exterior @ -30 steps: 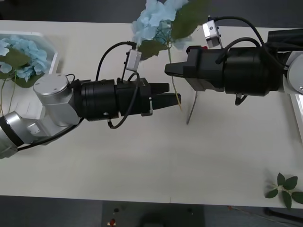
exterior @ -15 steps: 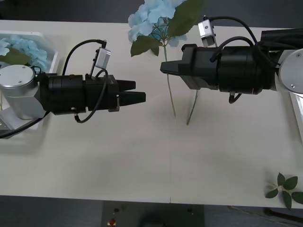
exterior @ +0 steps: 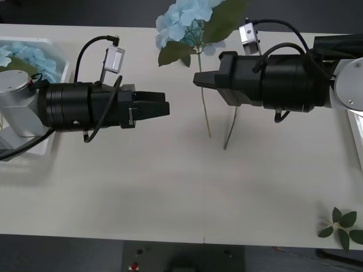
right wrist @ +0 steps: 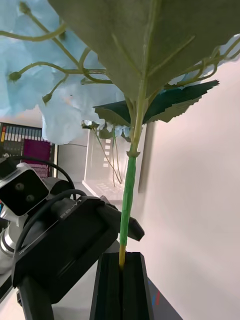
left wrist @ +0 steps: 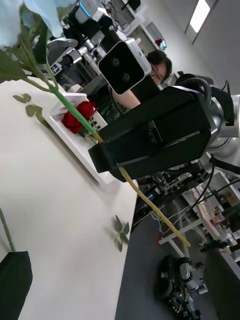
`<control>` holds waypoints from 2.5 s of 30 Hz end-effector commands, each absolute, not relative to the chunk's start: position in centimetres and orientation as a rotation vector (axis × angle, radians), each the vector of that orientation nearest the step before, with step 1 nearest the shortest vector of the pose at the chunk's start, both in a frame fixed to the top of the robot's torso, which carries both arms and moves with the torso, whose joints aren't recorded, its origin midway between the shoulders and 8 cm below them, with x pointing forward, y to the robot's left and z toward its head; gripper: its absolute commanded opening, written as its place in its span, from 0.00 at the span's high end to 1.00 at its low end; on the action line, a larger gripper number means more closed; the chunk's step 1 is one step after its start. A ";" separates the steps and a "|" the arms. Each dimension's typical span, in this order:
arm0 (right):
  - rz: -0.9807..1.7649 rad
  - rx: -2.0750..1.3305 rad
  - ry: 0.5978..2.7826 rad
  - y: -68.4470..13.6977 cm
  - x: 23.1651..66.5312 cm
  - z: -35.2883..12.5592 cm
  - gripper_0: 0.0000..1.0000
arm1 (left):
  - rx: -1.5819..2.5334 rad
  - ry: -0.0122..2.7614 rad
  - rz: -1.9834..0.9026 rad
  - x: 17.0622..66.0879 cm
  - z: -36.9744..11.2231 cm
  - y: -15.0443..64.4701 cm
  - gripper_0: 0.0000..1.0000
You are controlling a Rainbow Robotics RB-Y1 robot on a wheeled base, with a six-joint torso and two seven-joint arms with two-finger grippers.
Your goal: Put the red flowers into the right box and the blue flowers into the left box
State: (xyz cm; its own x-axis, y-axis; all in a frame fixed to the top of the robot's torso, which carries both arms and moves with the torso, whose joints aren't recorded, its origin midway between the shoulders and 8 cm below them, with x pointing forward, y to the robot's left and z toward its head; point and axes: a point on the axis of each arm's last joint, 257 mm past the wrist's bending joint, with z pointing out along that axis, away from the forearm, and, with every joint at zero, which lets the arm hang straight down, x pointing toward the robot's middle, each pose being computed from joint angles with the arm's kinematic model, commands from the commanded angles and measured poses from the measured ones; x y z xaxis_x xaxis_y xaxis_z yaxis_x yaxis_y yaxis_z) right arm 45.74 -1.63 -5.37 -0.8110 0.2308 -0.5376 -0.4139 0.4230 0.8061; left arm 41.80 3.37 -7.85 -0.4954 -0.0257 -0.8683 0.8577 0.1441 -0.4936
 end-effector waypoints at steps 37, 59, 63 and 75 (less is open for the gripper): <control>1.340 -0.280 1.945 -0.8 46.7 -1.8 1.00 | 0.386 1.898 -1.721 43.3 -7.8 -3.3 0.00; 1.081 -0.528 1.826 -0.8 47.0 -1.9 1.00 | 0.494 1.911 -1.774 39.6 -8.3 -5.7 0.00; 1.111 -0.515 1.836 -0.5 46.5 -1.9 1.00 | 0.502 1.919 -1.743 39.8 -8.8 -5.8 0.00; 1.196 -0.510 1.879 0.7 44.5 -2.0 1.00 | 0.550 1.902 -1.678 41.2 -9.3 -7.0 0.60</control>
